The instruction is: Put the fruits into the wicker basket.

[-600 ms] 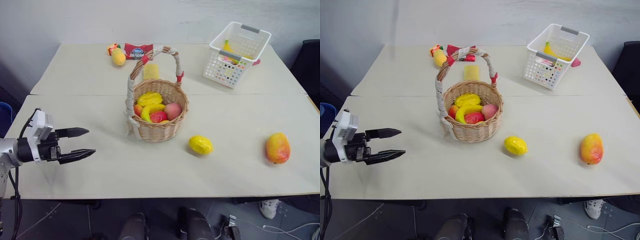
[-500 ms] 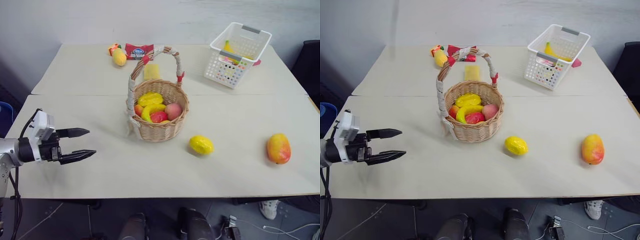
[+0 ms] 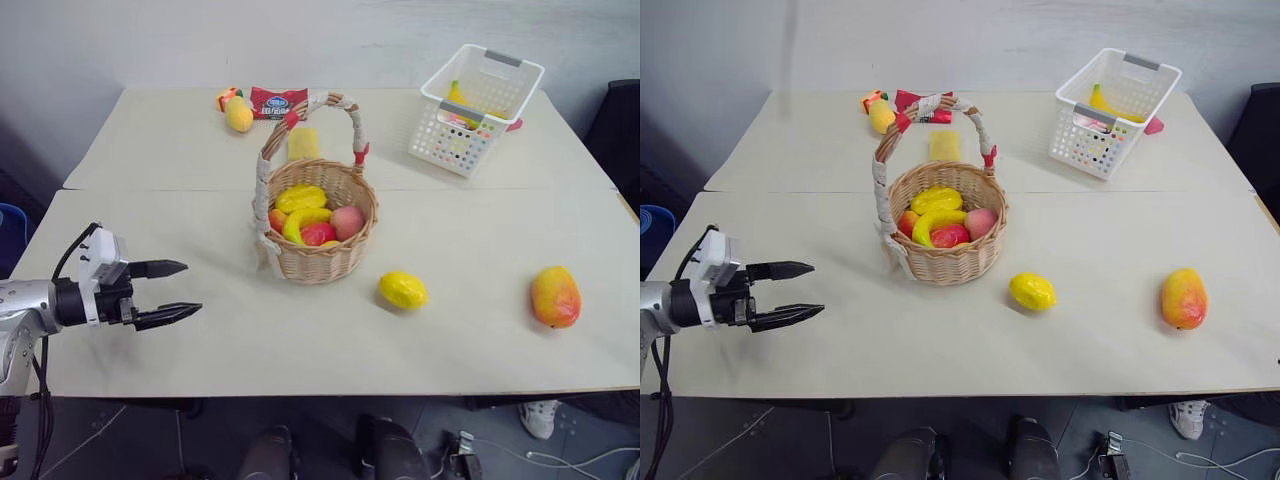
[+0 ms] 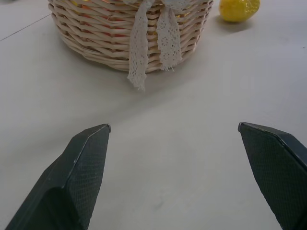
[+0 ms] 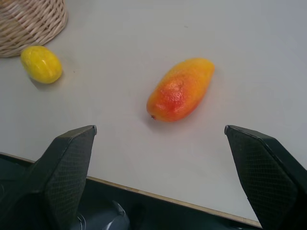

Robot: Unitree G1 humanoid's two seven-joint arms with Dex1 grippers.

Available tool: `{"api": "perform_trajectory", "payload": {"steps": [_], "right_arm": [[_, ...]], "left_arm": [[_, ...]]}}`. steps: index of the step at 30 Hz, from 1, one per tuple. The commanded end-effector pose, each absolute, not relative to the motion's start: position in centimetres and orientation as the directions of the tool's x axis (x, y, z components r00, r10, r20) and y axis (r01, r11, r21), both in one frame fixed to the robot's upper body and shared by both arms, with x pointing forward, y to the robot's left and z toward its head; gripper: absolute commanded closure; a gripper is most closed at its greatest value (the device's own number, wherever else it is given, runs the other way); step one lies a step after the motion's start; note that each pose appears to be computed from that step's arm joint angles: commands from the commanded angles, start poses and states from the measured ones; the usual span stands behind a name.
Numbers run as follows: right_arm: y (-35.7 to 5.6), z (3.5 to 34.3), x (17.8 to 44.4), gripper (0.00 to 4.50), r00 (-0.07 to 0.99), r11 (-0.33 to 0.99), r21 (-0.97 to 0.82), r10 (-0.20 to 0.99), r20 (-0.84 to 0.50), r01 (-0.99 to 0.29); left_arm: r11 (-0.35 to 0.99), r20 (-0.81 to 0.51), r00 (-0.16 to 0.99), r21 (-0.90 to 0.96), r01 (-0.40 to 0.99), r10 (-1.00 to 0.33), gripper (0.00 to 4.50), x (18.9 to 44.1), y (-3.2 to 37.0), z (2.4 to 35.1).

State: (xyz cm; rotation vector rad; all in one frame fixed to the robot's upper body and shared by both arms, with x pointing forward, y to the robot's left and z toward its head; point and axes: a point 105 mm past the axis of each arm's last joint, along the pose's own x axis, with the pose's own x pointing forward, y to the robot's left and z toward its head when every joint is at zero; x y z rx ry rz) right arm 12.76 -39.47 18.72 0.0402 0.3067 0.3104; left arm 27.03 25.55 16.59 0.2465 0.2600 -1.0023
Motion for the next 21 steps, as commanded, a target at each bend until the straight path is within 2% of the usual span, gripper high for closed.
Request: {"api": "perform_trajectory", "payload": {"steps": [1,7,12,15,18,21], "right_arm": [[-39.6,18.9,12.5,0.04,0.915,0.957,0.068,0.290,-0.280,-0.282],[-38.6,19.9,13.4,0.04,0.913,0.944,0.063,0.328,-0.242,-0.323],[-31.9,22.8,17.0,0.04,0.812,0.828,0.025,0.555,-0.179,-0.560],[-25.5,22.8,19.8,0.04,0.671,0.677,-0.050,0.713,-0.204,-0.734],[-20.8,21.5,22.1,0.04,0.576,0.567,-0.115,0.780,-0.244,-0.816],[-17.6,19.8,24.5,0.04,0.549,0.525,-0.161,0.793,-0.265,-0.836]], "left_arm": [[0.499,-0.315,0.508,0.114,0.859,-0.802,0.00,27.4,24.9,17.6],[0.486,-0.282,0.492,0.097,0.869,-0.823,0.00,28.0,24.0,18.8],[0.319,-0.228,0.327,0.072,0.945,-0.917,0.00,26.5,20.2,21.2],[0.157,-0.242,0.170,0.076,0.985,-0.955,0.00,24.7,17.3,21.9],[0.071,-0.264,0.096,0.100,0.992,-0.960,0.00,23.8,15.6,22.3],[0.009,-0.276,0.038,0.107,0.994,-0.961,0.00,23.0,14.5,22.7]]}}
